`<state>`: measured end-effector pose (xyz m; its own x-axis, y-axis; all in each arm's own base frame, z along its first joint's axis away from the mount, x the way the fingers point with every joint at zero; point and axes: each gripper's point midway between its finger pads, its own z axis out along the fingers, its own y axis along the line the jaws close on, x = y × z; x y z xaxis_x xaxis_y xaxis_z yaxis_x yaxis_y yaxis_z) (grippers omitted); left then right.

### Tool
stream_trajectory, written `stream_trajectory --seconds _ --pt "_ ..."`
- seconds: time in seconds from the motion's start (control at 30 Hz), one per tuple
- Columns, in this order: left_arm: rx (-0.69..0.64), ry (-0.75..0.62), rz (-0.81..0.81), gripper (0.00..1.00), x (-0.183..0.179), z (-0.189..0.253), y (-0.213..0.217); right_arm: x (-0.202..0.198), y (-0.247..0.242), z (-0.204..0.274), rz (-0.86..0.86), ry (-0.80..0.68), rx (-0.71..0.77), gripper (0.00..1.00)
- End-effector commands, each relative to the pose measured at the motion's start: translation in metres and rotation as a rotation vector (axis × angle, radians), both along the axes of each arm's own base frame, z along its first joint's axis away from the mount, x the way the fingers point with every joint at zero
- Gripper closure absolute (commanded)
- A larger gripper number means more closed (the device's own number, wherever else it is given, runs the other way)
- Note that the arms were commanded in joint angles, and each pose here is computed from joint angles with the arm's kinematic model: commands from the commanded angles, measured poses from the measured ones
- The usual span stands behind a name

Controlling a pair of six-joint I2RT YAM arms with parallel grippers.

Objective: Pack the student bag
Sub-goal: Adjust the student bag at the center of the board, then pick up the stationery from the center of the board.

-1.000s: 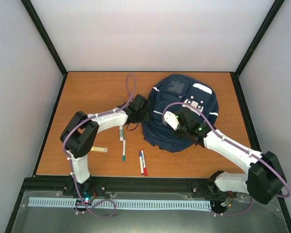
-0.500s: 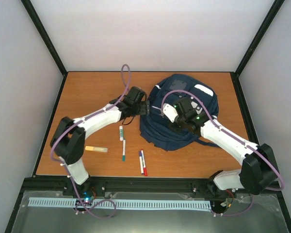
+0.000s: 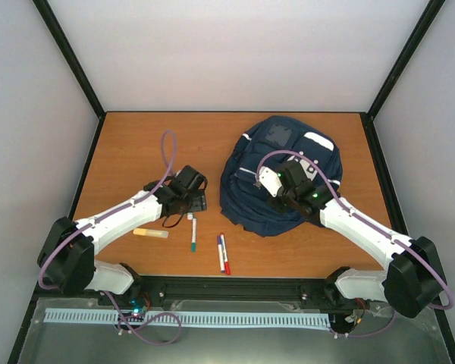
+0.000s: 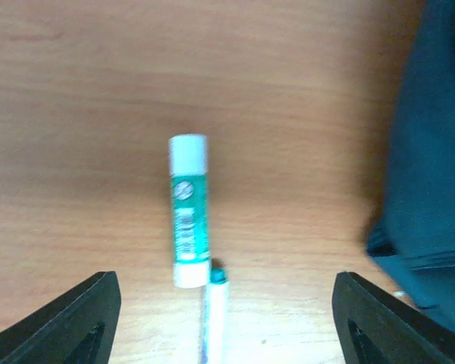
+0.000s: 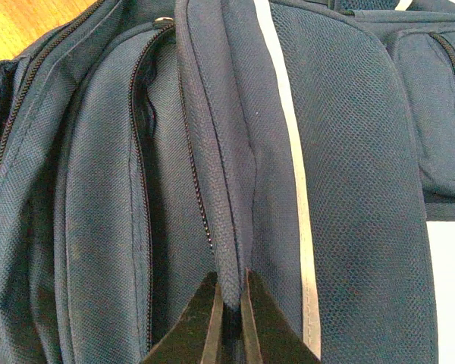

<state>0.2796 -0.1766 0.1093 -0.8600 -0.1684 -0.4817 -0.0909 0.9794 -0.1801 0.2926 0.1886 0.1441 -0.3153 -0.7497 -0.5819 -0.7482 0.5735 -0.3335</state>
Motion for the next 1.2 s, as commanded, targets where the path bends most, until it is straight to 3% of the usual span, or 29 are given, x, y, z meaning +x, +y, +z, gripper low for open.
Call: stream_trajectory --seconds 0.0,0.1,0.2,0.6,0.8,1.03,1.17 --pt "0.098 0.031 0.088 0.21 -0.016 -0.005 0.03 0.003 0.001 0.002 0.0 -0.019 0.002 0.97" --pt "0.135 0.037 0.112 0.24 -0.016 -0.012 0.041 0.002 0.003 0.003 0.008 -0.014 0.009 0.97" --pt "0.113 0.033 0.111 0.33 -0.01 -0.016 0.04 0.002 0.002 0.002 0.009 -0.013 0.005 0.97" --pt "0.044 0.114 0.073 0.39 0.019 -0.031 0.027 -0.001 0.004 0.003 0.028 -0.013 0.013 0.97" --pt "0.064 0.156 0.082 0.58 0.027 -0.047 0.024 0.0 0.002 0.001 0.021 -0.013 0.004 0.97" --pt "0.081 0.175 0.1 0.59 0.034 -0.064 0.025 -0.002 0.004 0.0 0.035 -0.006 0.003 0.97" --pt "0.091 0.206 0.091 0.64 0.035 -0.078 0.022 -0.004 0.005 -0.002 0.049 0.003 0.004 0.97"
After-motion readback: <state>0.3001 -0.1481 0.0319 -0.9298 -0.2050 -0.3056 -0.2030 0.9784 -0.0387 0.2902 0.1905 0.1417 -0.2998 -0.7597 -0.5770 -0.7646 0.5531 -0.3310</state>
